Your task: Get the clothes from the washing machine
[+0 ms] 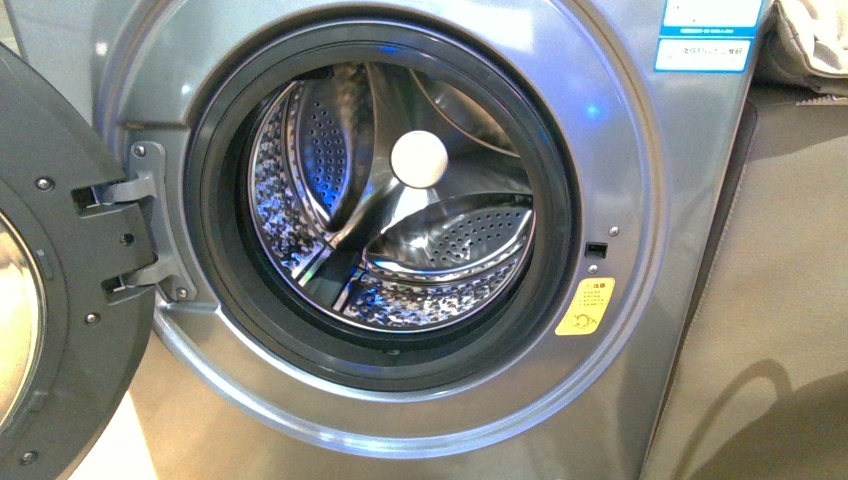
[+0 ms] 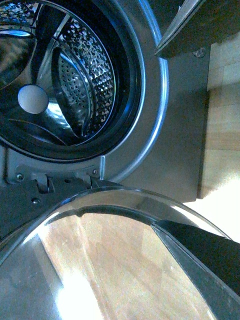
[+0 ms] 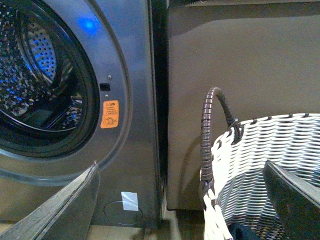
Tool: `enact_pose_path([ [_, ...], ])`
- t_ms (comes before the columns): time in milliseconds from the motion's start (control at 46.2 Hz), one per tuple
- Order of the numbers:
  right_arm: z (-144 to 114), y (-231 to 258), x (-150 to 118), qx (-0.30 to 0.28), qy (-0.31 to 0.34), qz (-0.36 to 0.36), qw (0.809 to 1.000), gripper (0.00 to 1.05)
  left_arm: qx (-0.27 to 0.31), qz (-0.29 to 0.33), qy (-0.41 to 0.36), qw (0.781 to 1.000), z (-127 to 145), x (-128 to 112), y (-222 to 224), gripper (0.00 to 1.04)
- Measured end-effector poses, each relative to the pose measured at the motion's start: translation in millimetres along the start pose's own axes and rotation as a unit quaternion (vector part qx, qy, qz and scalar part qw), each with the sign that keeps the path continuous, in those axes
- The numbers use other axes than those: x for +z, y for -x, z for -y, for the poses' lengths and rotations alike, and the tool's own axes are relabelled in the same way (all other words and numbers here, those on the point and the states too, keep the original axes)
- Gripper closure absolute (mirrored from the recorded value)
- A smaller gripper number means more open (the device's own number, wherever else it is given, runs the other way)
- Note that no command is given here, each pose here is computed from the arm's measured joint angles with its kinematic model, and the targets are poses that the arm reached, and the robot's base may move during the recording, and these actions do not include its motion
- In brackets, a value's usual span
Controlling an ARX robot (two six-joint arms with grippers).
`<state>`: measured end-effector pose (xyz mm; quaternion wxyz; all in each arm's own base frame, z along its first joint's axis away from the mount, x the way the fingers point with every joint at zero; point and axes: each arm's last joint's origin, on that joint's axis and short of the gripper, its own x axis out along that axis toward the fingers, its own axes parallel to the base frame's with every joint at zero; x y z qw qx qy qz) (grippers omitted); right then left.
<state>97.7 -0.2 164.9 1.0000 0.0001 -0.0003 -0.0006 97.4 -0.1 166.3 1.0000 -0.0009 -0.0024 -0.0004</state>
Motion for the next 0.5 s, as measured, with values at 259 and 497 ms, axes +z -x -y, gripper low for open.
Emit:
enact_pose_path([
  [259,0.0,0.0,0.0,0.0,0.0,0.0,1.0,0.07,0.0,0.0,0.0,1.0,0.0,0.0,0.0,0.06],
  [497,0.0,0.0,0.0,0.0,0.0,0.0,1.0,0.07,0.0,0.0,0.0,1.0,0.0,0.0,0.0,0.06],
])
